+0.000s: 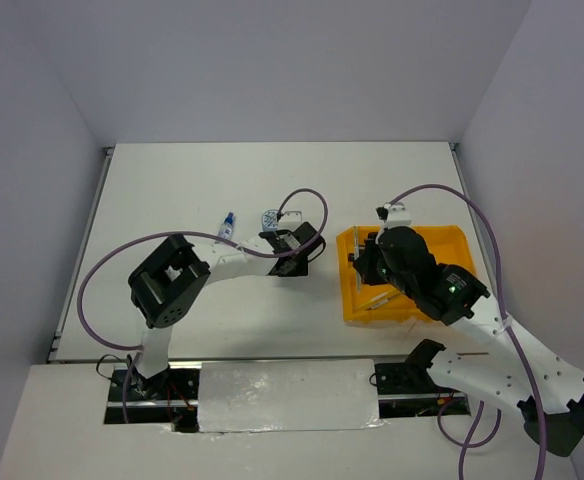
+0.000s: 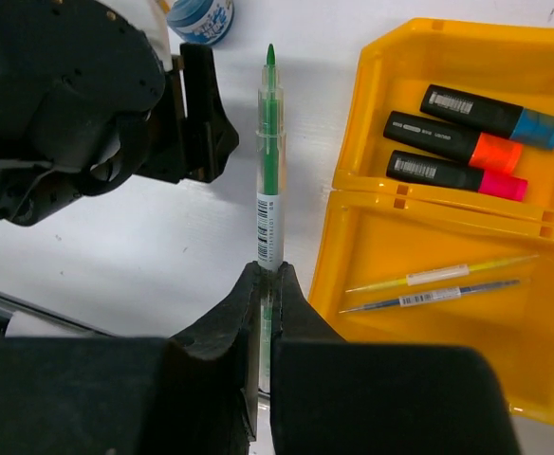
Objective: Sort the stationery into containers
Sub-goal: Pick up the pen cap from the center of the board.
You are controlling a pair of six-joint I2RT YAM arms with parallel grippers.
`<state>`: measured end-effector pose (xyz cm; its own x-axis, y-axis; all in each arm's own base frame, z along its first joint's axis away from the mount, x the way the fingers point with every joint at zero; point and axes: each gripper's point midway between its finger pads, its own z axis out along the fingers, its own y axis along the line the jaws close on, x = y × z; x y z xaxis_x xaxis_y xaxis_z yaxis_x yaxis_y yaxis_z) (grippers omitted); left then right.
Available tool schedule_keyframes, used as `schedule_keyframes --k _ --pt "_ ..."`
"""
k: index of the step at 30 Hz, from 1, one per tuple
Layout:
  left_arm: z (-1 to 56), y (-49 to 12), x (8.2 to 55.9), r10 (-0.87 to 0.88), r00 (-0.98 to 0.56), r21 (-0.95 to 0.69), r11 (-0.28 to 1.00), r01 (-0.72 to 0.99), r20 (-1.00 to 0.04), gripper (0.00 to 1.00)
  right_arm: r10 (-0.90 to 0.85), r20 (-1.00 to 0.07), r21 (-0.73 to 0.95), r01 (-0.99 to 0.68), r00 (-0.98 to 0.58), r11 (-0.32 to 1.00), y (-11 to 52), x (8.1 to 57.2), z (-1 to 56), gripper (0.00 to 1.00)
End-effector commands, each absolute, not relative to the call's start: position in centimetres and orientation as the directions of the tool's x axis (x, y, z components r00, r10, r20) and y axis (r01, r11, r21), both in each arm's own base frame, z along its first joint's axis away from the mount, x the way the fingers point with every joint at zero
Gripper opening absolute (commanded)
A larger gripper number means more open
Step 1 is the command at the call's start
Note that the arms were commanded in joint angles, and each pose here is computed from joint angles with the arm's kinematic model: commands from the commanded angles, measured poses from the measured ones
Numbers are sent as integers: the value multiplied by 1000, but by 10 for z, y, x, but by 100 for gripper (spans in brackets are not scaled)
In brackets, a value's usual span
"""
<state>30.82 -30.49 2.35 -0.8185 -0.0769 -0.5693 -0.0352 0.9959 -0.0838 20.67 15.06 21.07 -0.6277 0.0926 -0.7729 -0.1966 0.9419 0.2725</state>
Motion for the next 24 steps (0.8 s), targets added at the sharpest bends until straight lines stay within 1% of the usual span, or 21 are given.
schedule_keyframes --k 1,6,8,10,13,18,20,24 --pt "34 -309 321 -74 -795 -72 997 -38 -602 60 101 -782 295 -223 -615 929 155 204 214 0" --pt "23 -306 316 -64 -810 -52 998 -42 -582 57 111 -785 307 -228 -610 924 154 202 216 0" --pt "18 -304 314 -67 -819 -50 998 -46 -570 51 113 -785 313 -233 -609 921 155 201 220 0" --pt "15 -303 310 -71 -827 -52 997 -51 -558 48 112 -786 312 -234 -608 921 155 201 222 0" --pt "12 -297 305 -67 -833 -37 998 -56 -549 50 117 -791 314 -234 -600 920 153 201 226 0" --pt "7 -292 299 -52 -848 -12 998 -54 -527 50 120 -788 323 -240 -604 916 155 200 226 0" --pt "1 -292 295 -47 -858 -3 999 -53 -511 48 122 -789 328 -245 -602 912 157 200 227 0" --pt "-5 -288 289 -45 -864 19 998 -63 -502 39 119 -790 331 -254 -602 909 158 200 228 0"
